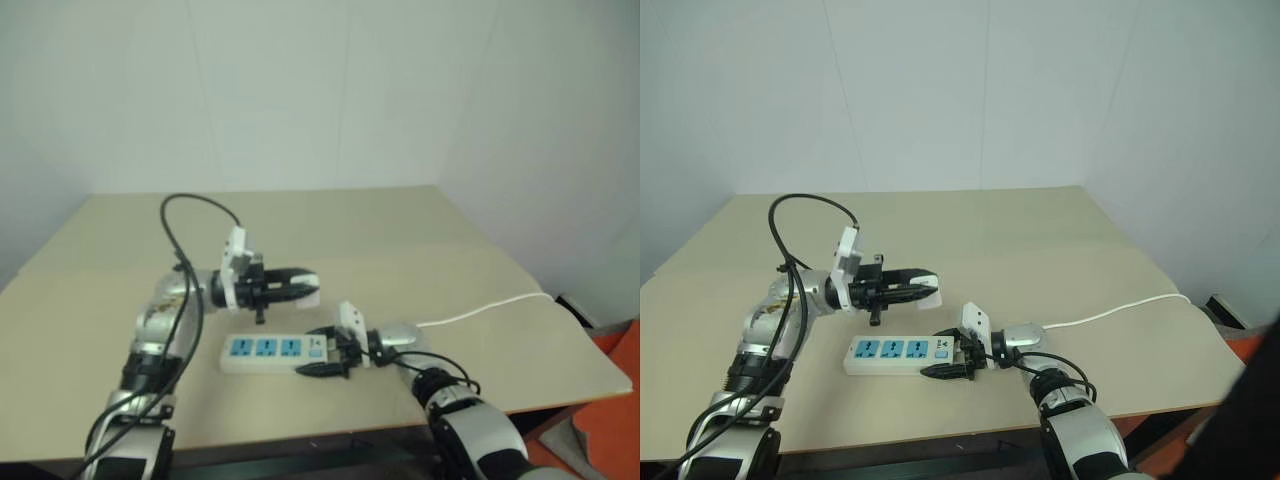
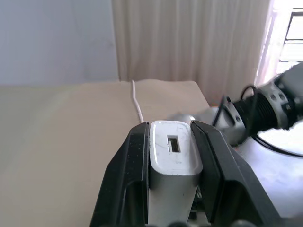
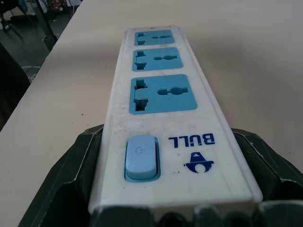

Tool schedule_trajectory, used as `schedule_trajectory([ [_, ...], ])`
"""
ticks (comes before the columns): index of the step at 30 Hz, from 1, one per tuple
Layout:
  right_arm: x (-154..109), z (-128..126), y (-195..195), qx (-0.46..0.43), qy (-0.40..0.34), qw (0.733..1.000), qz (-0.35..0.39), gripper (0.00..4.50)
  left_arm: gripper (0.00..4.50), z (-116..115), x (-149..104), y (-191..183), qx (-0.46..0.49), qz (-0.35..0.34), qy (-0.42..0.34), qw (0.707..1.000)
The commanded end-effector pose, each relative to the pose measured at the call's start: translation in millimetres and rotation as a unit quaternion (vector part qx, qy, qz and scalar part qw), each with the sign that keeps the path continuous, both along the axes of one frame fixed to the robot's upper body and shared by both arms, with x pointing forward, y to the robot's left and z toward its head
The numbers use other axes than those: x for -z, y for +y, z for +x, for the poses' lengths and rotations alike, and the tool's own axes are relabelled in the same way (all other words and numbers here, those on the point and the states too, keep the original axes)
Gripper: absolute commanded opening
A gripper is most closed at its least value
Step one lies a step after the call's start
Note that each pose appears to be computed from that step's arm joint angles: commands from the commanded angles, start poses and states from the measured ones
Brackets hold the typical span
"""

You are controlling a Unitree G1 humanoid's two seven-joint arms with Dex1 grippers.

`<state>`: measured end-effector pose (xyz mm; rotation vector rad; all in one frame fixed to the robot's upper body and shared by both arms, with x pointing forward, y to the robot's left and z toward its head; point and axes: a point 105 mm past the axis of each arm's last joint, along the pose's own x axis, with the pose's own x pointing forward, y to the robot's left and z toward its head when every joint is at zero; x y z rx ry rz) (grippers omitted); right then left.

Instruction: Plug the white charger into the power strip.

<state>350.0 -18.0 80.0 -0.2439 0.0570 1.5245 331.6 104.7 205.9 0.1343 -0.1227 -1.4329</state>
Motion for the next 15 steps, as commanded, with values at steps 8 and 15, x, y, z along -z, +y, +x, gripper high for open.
schedule_trajectory([
  [8,13,-6,6,-0.001,0.010,1.000,-0.013,3.43,1.05,-18,-12,7,0.034,0.019,-0.022,0.999],
  [15,13,-6,6,-0.004,0.011,1.000,-0.014,3.43,1.05,-23,5,14,0.046,0.048,0.023,0.998],
])
